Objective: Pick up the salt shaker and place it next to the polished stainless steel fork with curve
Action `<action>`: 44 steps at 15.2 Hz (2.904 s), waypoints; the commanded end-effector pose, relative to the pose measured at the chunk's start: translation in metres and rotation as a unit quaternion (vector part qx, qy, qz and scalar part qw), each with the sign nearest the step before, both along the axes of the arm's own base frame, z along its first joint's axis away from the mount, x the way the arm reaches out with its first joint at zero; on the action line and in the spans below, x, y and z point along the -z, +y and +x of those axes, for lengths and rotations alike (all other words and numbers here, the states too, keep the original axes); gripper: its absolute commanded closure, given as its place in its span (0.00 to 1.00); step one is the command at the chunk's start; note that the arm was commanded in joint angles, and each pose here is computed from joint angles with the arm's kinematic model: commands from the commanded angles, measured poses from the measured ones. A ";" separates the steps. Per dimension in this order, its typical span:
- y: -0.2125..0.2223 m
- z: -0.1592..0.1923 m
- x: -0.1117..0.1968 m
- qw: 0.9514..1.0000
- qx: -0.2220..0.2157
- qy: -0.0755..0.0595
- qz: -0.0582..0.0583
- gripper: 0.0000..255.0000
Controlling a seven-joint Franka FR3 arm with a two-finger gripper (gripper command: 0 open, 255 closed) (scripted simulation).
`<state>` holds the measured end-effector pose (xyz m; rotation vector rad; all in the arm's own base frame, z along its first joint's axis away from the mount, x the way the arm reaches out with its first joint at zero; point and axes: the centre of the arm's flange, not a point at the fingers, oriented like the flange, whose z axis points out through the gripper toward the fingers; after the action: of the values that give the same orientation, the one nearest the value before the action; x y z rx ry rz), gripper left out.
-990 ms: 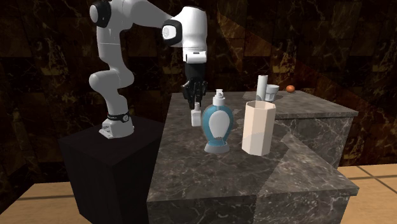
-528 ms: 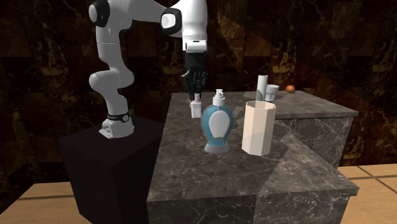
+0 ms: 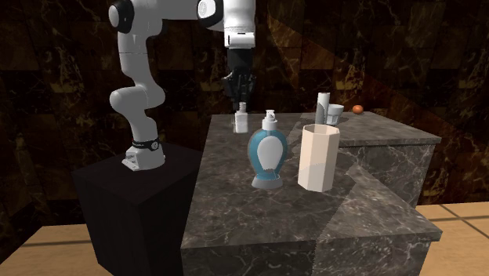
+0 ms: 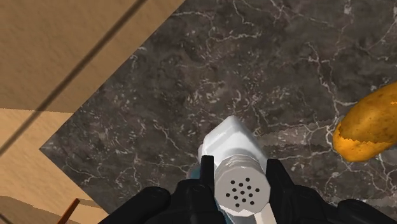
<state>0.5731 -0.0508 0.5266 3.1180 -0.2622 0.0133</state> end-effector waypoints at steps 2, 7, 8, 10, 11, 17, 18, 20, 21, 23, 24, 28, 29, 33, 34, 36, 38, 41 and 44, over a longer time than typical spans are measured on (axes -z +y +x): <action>0.009 -0.009 -0.008 1.000 0.000 0.000 0.000 1.00; 0.056 -0.056 -0.008 1.000 0.000 0.000 0.000 1.00; 0.066 -0.065 -0.008 1.000 0.000 0.000 0.000 1.00; 0.084 -0.083 -0.008 1.000 0.000 0.000 0.000 1.00; 0.094 -0.093 -0.008 1.000 0.000 0.000 0.000 1.00; 0.150 -0.148 -0.008 1.000 0.000 0.000 0.000 1.00; 0.160 -0.158 -0.008 1.000 0.000 0.000 0.000 1.00; 0.179 -0.176 -0.008 1.000 0.000 0.000 0.000 1.00; 0.188 -0.185 -0.008 1.000 0.000 0.000 0.000 1.00; 0.207 -0.204 -0.008 1.000 0.000 0.000 0.000 1.00; 0.216 -0.213 -0.008 1.000 0.000 0.000 0.000 1.00; 0.254 -0.250 -0.009 1.000 0.000 0.000 0.000 1.00; 0.263 -0.260 -0.009 1.000 0.000 0.000 0.000 1.00; 0.301 -0.297 -0.009 1.000 0.000 0.000 0.000 1.00; 0.310 -0.306 -0.009 1.000 0.000 0.000 0.000 1.00; 0.329 -0.324 -0.009 1.000 0.000 0.000 0.000 1.00; 0.348 -0.343 -0.009 1.000 0.000 0.000 0.000 1.00; 0.376 -0.371 -0.009 1.000 0.000 0.000 0.000 1.00; 0.404 -0.399 -0.009 1.000 0.000 0.000 0.000 1.00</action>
<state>0.1852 0.3460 0.5365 3.1181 -0.2597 0.0133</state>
